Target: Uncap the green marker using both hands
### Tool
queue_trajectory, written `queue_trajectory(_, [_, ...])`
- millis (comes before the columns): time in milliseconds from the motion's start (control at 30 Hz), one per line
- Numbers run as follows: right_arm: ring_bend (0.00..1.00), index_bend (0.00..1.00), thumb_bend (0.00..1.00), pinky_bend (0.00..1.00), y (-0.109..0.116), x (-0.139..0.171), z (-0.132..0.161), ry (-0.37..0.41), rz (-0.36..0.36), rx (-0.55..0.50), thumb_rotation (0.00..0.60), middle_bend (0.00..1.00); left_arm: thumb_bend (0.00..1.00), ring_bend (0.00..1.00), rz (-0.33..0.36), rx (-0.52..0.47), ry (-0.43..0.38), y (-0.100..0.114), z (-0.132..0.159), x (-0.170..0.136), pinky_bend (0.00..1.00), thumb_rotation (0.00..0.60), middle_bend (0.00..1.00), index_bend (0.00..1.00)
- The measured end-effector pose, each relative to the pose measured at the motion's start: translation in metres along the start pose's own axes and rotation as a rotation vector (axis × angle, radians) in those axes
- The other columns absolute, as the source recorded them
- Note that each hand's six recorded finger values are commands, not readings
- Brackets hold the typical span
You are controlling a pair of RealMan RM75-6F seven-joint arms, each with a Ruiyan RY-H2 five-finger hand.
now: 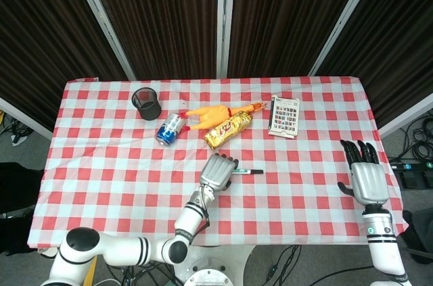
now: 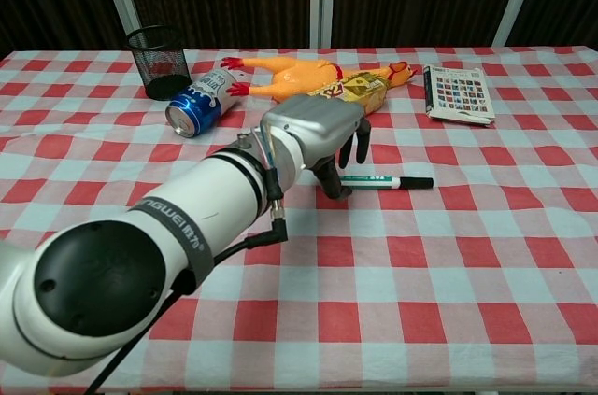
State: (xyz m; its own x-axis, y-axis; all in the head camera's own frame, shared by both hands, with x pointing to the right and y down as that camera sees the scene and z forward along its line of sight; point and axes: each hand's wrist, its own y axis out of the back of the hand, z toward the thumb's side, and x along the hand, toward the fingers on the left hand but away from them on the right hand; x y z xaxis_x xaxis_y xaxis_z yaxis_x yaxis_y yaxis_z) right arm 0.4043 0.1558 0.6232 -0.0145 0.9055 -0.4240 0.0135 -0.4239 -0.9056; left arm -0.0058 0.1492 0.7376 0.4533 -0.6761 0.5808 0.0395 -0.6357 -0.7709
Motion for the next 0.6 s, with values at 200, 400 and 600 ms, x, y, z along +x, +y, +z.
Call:
queue_trajectory(200, [0.0,0.04,0.04,0.0,-0.002,0.001,0.0,0.001,0.005,0.003,0.6,0.11,0.29,0.4,0.001,0.041,0.007,-0.007,0.0,0.011,0.45,0.6,0.45,0.42])
queue_trajectory(400, [0.0,0.04,0.04,0.0,-0.003,-0.002,-0.005,-0.012,0.008,0.002,0.6,0.11,0.29,0.41,-0.007,0.08,0.018,-0.013,-0.001,0.019,0.46,0.6,0.46,0.43])
queue_trajectory(600, [0.0,0.04,0.04,0.0,-0.005,-0.003,-0.005,-0.01,0.015,-0.003,0.6,0.11,0.29,0.42,-0.009,0.131,0.023,-0.011,0.003,0.023,0.47,0.6,0.47,0.45])
